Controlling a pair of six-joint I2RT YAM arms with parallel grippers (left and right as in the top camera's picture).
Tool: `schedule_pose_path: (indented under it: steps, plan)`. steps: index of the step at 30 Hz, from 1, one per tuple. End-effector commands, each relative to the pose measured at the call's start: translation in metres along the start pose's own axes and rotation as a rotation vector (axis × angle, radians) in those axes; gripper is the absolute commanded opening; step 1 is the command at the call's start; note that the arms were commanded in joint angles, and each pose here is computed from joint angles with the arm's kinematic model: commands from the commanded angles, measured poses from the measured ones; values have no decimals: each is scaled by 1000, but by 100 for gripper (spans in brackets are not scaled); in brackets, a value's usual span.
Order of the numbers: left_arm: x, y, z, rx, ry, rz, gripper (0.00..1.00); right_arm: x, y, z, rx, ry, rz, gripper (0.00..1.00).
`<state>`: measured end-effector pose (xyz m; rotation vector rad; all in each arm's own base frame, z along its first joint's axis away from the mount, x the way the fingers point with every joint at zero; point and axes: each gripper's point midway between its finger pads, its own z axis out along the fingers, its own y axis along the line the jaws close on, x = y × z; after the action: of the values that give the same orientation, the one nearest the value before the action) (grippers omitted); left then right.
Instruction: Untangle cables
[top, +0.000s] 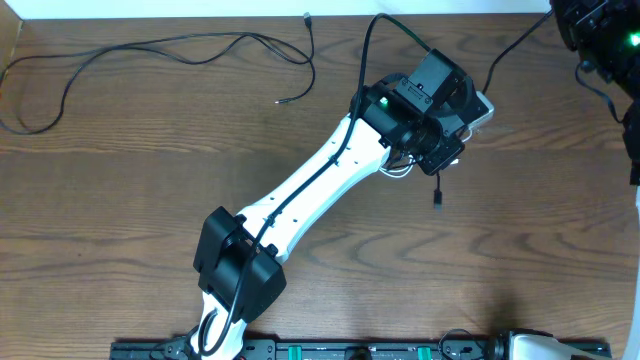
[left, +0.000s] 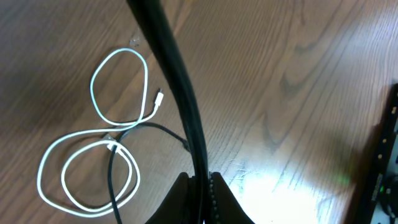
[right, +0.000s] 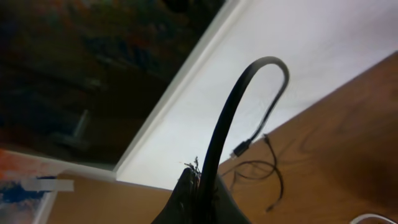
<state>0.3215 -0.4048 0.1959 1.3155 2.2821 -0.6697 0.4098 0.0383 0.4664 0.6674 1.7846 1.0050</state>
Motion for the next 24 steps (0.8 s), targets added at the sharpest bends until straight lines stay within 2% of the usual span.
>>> schedule_pose_path:
  steps: [1,6,10,12,16,19,24]
  plan:
    - [0,-1,-2,10,-1,-101,8,-13,-20,-4,103,-78,-50,2]
    - [-15,-11,-36,5,-69,-115,7,-24,-67,-16,331,-148,-80,2]
    - [-35,-28,-91,-6,-189,-71,7,-28,-98,-31,493,-185,-99,9]
    - [-43,-37,-120,-13,-254,-47,8,-28,-107,-36,546,-190,-116,10]
    - [-53,-56,-175,-23,-370,-3,7,-27,-119,-42,616,-177,-171,9]
    - [-54,-66,-205,-29,-429,19,7,-24,-124,-45,642,-163,-173,15]
    - [-61,-76,-244,-44,-533,54,8,-17,-131,-49,671,-135,-165,17]
